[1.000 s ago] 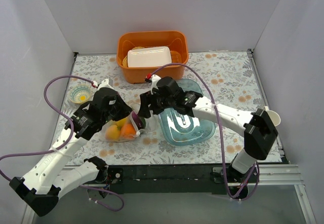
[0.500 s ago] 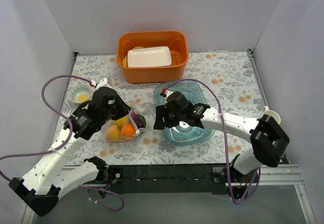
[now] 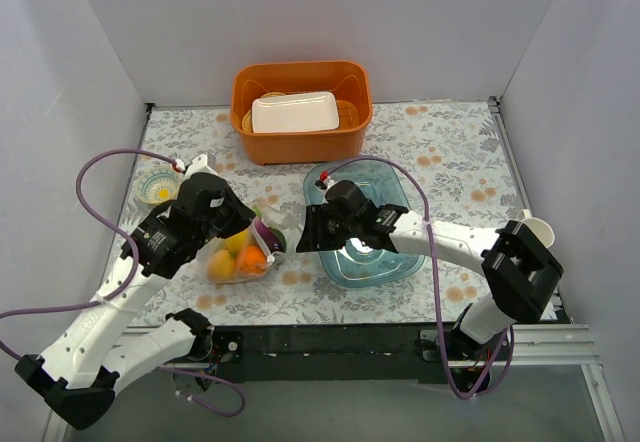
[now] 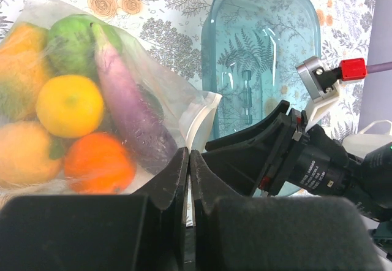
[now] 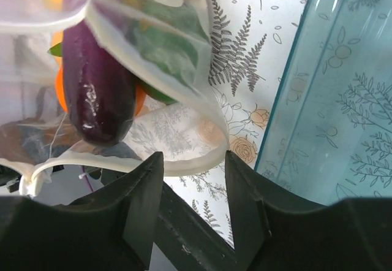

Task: Place the food in the zip-top bag and seal the zipper
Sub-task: Adjust the zipper food storage bag at the center of the board.

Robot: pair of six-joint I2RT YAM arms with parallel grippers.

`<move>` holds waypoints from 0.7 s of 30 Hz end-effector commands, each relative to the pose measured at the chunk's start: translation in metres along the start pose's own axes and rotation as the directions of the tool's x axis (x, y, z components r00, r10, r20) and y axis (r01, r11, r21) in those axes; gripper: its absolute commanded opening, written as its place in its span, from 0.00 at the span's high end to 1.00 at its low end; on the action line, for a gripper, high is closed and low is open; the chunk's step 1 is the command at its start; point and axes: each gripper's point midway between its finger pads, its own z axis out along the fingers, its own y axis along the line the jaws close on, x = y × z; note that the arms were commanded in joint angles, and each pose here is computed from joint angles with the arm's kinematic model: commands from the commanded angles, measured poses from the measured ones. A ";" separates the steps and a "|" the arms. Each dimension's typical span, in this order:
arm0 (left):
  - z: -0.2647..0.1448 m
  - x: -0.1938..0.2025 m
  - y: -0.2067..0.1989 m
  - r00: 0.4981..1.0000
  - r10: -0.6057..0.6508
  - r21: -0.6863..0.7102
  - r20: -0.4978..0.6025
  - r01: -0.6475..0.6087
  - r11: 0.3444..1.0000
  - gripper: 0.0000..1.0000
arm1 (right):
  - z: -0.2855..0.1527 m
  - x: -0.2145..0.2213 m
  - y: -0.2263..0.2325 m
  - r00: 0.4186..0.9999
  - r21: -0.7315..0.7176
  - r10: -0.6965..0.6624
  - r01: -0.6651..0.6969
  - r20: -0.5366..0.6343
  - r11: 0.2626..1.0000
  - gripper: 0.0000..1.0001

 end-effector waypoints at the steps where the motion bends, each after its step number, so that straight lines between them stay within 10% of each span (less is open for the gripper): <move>1: -0.019 -0.021 -0.011 0.998 -0.014 0.042 0.065 0.011 0.999 1.00 | 0.002 -0.002 0.003 0.999 0.021 0.047 -0.047 0.004 0.999 0.49; 15: -0.021 -0.022 -0.010 0.997 -0.004 0.035 0.072 0.002 0.999 1.00 | 0.006 -0.010 0.013 0.999 0.020 0.034 -0.035 0.036 0.999 0.49; 21: -0.019 -0.020 -0.011 0.998 -0.003 0.039 0.060 0.000 0.999 1.00 | -0.001 -0.028 0.021 0.996 0.023 -0.014 0.012 0.089 1.000 0.90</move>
